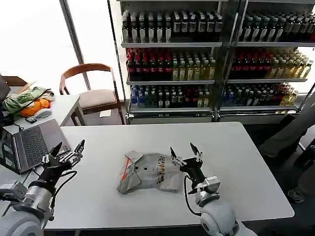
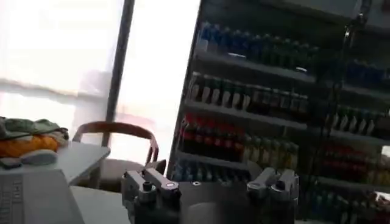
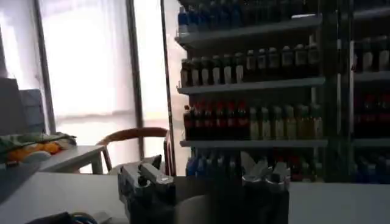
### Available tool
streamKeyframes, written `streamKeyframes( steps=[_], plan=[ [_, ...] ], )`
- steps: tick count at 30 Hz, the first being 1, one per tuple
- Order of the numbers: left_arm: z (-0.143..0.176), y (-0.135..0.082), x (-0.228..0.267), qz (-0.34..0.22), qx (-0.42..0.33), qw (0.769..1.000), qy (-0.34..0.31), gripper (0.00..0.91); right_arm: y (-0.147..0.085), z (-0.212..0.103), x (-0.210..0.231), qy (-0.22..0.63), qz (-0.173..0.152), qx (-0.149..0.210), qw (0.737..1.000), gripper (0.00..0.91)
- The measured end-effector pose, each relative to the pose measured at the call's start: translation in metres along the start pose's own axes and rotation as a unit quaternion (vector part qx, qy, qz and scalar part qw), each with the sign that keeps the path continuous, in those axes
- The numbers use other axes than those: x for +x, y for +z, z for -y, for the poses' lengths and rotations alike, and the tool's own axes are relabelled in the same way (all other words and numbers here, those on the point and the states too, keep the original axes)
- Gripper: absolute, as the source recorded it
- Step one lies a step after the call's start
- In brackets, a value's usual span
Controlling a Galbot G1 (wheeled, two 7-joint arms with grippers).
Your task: Fold and organize the clothes.
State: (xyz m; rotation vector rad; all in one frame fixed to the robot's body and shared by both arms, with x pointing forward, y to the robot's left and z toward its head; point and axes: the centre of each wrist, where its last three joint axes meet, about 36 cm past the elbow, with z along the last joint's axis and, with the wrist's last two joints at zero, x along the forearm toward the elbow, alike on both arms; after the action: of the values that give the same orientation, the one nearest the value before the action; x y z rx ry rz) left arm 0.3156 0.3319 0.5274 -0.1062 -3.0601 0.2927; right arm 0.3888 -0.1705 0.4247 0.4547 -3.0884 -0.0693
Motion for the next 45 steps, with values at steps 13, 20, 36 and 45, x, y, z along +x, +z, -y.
streamKeyframes(
  steps=[13, 20, 36, 45],
  plan=[
    [0.02, 0.037, 0.026, 0.041, -0.024, 0.999, 0.02, 0.907, 0.0, 0.038, 0.063, 0.039, 0.014, 0.031, 0.999, 0.907],
    [0.017, 0.052, 0.032, 0.05, -0.053, 0.997, 0.015, 0.907, 0.004, 0.046, 0.083, 0.036, 0.004, 0.033, 0.999, 0.907],
    [-0.001, 0.083, 0.035, 0.046, -0.096, 0.994, 0.011, 0.907, 0.021, 0.041, 0.103, 0.031, -0.015, 0.032, 0.999, 0.907],
    [-0.005, 0.101, 0.036, 0.046, -0.096, 0.994, 0.009, 0.907, 0.023, 0.038, 0.107, 0.021, -0.005, 0.035, 0.999, 0.907]
  ],
)
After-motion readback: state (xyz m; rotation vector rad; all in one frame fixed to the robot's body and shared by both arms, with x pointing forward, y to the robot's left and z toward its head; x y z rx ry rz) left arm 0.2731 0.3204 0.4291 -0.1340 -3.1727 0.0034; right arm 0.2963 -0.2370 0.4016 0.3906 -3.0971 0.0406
